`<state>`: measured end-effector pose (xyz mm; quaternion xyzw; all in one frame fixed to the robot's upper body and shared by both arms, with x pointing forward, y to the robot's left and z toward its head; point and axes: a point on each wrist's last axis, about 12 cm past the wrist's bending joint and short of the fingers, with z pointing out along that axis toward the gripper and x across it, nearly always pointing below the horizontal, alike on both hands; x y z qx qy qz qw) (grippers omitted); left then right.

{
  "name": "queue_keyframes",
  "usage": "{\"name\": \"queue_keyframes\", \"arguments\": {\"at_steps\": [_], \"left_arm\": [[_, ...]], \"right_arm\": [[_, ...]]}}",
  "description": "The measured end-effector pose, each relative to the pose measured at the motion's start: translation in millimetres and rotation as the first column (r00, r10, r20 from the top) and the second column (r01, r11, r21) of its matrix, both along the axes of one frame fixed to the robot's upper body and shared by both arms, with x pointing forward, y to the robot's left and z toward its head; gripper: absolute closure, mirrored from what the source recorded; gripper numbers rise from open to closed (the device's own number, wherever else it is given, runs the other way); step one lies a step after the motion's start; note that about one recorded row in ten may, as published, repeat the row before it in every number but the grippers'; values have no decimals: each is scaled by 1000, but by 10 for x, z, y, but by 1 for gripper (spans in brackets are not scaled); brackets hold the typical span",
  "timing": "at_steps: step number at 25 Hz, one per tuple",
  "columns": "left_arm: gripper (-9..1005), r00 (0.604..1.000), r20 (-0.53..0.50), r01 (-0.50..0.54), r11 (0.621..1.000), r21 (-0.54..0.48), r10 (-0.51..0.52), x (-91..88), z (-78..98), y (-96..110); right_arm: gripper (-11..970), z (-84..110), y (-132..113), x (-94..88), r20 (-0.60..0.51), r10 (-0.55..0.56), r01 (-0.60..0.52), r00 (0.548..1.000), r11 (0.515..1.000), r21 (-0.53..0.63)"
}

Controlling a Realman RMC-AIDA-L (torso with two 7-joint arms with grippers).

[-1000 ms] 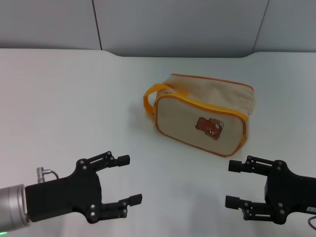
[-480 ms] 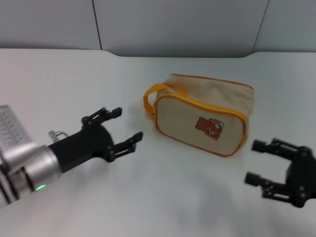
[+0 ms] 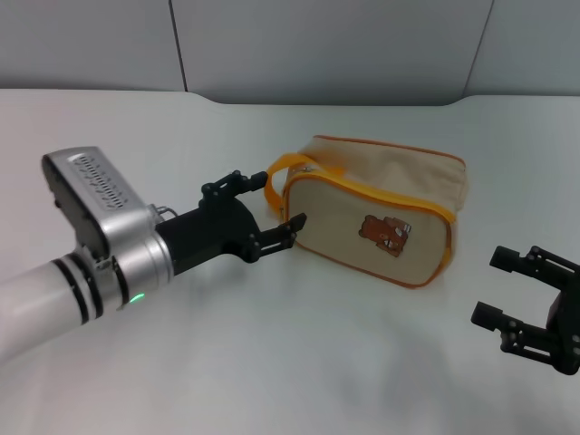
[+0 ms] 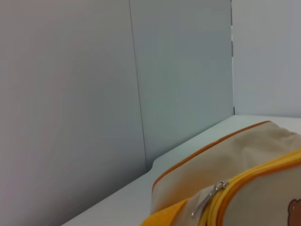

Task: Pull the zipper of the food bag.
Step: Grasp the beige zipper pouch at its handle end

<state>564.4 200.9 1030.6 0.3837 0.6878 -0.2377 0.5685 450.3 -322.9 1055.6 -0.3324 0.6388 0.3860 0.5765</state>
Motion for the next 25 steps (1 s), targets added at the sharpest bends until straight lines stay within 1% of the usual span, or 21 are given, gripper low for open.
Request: {"name": "queue_keyframes", "arguments": {"at_steps": [2, 8, 17, 20, 23, 25], "left_arm": [[180, 1000, -6, 3, 1000, 29, -3, 57, 4, -69], [257, 1000, -11, 12, 998, 62, -11, 92, -7, -176], [369, 1000, 9, -19, 990, 139, 18, 130, -56, -327], [410, 1000, 23, -17, 989, 145, 14, 133, -51, -340], [452, 999, 36, -40, 991, 126, 35, 153, -27, -348], [498, 998, 44, -50, 991, 121, 45, 149, -27, -352]], "right_arm": [[189, -3, 9, 1, -1, 3, -3, 1000, 1000, -1], [189, -3, 27, 17, 0, 6, -6, 1000, 1000, -1], [189, -3, 37, 32, 2, 7, -7, 1000, 1000, -3], [189, -3, 38, 34, 1, 6, -6, 1000, 1000, -3], [189, -10, 37, 38, -1, 2, -2, 1000, 1000, -6], [189, -13, 36, 39, -2, -1, 1, 1000, 1000, -7]]}}
